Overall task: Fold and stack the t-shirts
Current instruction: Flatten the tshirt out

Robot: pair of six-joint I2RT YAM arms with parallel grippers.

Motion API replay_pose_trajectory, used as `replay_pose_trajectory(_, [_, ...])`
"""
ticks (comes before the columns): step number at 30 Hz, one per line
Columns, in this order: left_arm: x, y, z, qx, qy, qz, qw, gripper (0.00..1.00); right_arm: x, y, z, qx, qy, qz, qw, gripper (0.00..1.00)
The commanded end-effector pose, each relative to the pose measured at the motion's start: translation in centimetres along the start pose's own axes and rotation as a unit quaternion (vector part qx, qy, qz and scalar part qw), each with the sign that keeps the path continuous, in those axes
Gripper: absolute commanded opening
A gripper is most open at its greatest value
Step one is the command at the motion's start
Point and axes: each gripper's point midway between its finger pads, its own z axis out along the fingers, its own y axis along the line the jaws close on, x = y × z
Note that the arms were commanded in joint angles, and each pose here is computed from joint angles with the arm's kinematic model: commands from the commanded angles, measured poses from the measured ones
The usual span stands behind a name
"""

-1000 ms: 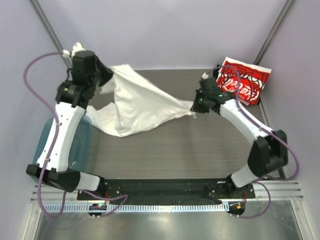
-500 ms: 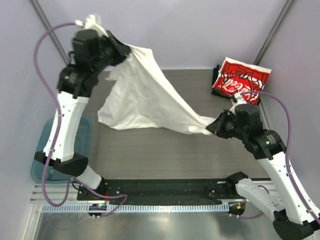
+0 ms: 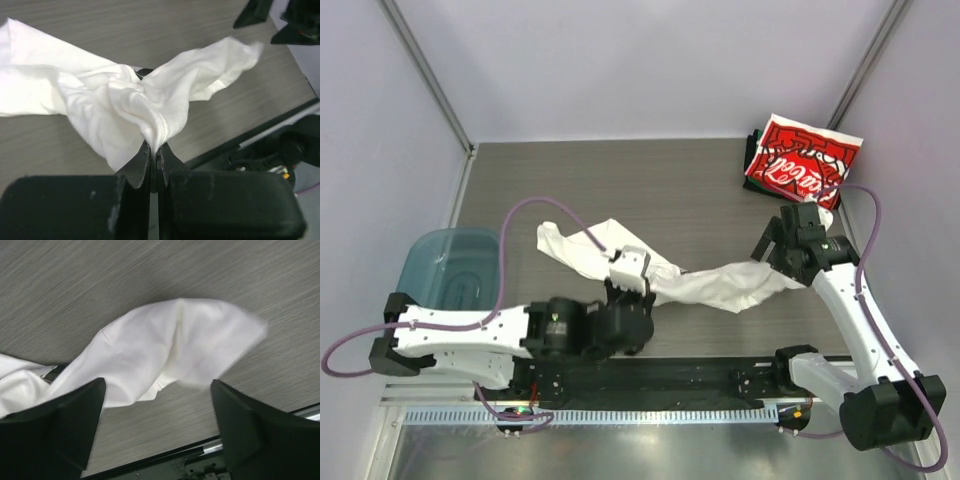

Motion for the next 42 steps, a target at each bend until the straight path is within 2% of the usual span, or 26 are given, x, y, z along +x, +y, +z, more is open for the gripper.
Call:
replay_pose_trajectory(1, [0.6,0.7,-1.5,-0.059,-0.11,-0.048,0.991,0.0,-1.6,0.6,0.7,-0.024,-0.016,0.015,0.999,0.99])
replay_pose_trajectory(2, [3.0,-0.6,-1.4,-0.046,-0.083,-0.079,0.992,0.02,-1.5,0.8,0.6,-0.026,-0.01,0.01,1.0,1.0])
replay_pose_trajectory(3, [4.8,-1.0,-1.0,-0.051,-0.057,-0.07,0.995,0.09,-1.5,1.4,0.2,-0.044,-0.004,0.009,0.999,1.0])
replay_pose_trajectory(4, [7.5,-1.3,-0.1,-0.065,-0.027,-0.034,0.997,0.18,-1.9,2.0,-0.5,-0.061,-0.007,0.009,0.998,1.0])
replay_pose_trajectory(5, [8.0,-2.7,-0.1,-0.056,-0.008,-0.022,0.998,0.47,-2.0,2.5,-1.5,-0.083,-0.013,0.01,0.996,1.0])
replay_pose_trajectory(7, [9.1,-3.2,-0.1,-0.068,0.007,0.042,0.997,0.8,-1.3,3.9,-2.8,-0.132,0.002,0.012,0.991,1.0])
replay_pose_trajectory(8, [7.9,-3.8,-0.8,-0.068,-0.004,0.034,0.997,1.0,-0.9,4.3,-3.4,-0.149,0.008,0.016,0.989,1.0])
replay_pose_trajectory(11, [5.5,-1.4,-1.0,-0.101,-0.01,0.038,0.994,1.0,1.6,5.4,-4.8,-0.194,0.042,0.006,0.98,1.0])
replay_pose_trajectory(13, [5.0,-0.3,-0.6,-0.096,0.015,0.055,0.994,1.0,3.2,6.0,-5.3,-0.213,0.058,0.006,0.975,1.0])
replay_pose_trajectory(15, [2.1,2.9,-0.4,-0.113,0.009,0.004,0.993,1.0,4.8,7.3,-5.8,-0.234,0.073,-0.003,0.97,1.0])
replay_pose_trajectory(16, [2.6,4.7,-0.1,-0.117,0.028,0.009,0.993,1.0,5.4,7.9,-5.5,-0.238,0.078,-0.008,0.968,1.0])
replay_pose_trajectory(17, [1.4,7.6,1.0,-0.15,0.03,-0.021,0.988,1.0,6.2,8.2,-5.1,-0.233,0.084,-0.018,0.969,1.0])
replay_pose_trajectory(18, [0.3,9.4,0.6,-0.146,0.024,-0.054,0.987,1.0,6.9,8.7,-4.9,-0.232,0.091,-0.027,0.968,1.0])
replay_pose_trajectory(20, [0.4,13.9,1.9,-0.177,0.04,-0.088,0.979,0.97,9.1,10.1,-4.1,-0.229,0.11,-0.056,0.966,1.0])
replay_pose_trajectory(22, [-0.4,16.1,2.3,-0.17,0.032,-0.122,0.977,0.95,10.7,11.5,-3.5,-0.233,0.121,-0.074,0.962,1.0])
replay_pose_trajectory(23, [-0.8,18.2,2.8,-0.181,0.04,-0.139,0.973,0.95,11.4,11.8,-2.7,-0.224,0.131,-0.081,0.962,1.0])
replay_pose_trajectory(25, [-0.9,20.0,4.1,-0.188,0.054,-0.161,0.967,0.94,12.3,13.1,-2.0,-0.232,0.138,-0.092,0.958,0.99])
replay_pose_trajectory(26, [-1.2,22.5,4.7,-0.215,0.055,-0.183,0.958,0.94,13.0,13.4,-1.0,-0.22,0.15,-0.1,0.959,0.99])
replay_pose_trajectory(27, [-0.9,22.4,5.4,-0.192,0.078,-0.193,0.959,0.94,13.2,13.6,-0.7,-0.216,0.153,-0.106,0.958,0.97])
replay_pose_trajectory(28, [0.1,23.3,6.7,-0.201,0.106,-0.201,0.953,0.94,13.2,13.9,-0.4,-0.215,0.151,-0.11,0.959,0.95])
replay_pose_trajectory(32, [1.3,27.1,10.3,-0.216,0.152,-0.247,0.933,0.92,13.6,13.1,2.0,-0.173,0.145,-0.141,0.964,0.88])
replay_pose_trajectory(33, [0.8,27.5,11.1,-0.216,0.152,-0.248,0.932,0.91,13.9,12.7,2.8,-0.157,0.147,-0.147,0.965,0.77])
replay_pose_trajectory(35, [2.4,29.5,12.9,-0.241,0.18,-0.256,0.919,0.91,14.0,11.9,3.7,-0.136,0.143,-0.156,0.968,0.65])
replay_pose_trajectory(36, [1.8,30.1,13.7,-0.247,0.178,-0.258,0.917,0.9,14.1,11.5,4.1,-0.127,0.142,-0.161,0.968,0.59])
replay_pose_trajectory(39, [3.6,32.8,15.5,-0.285,0.211,-0.268,0.895,0.89,14.5,10.7,5.3,-0.11,0.149,-0.168,0.968,0.59])
replay_pose_trajectory(42, [1.8,34.3,16.4,-0.291,0.187,-0.282,0.895,0.86,14.2,10.3,5.7,-0.105,0.146,-0.175,0.968,0.59])
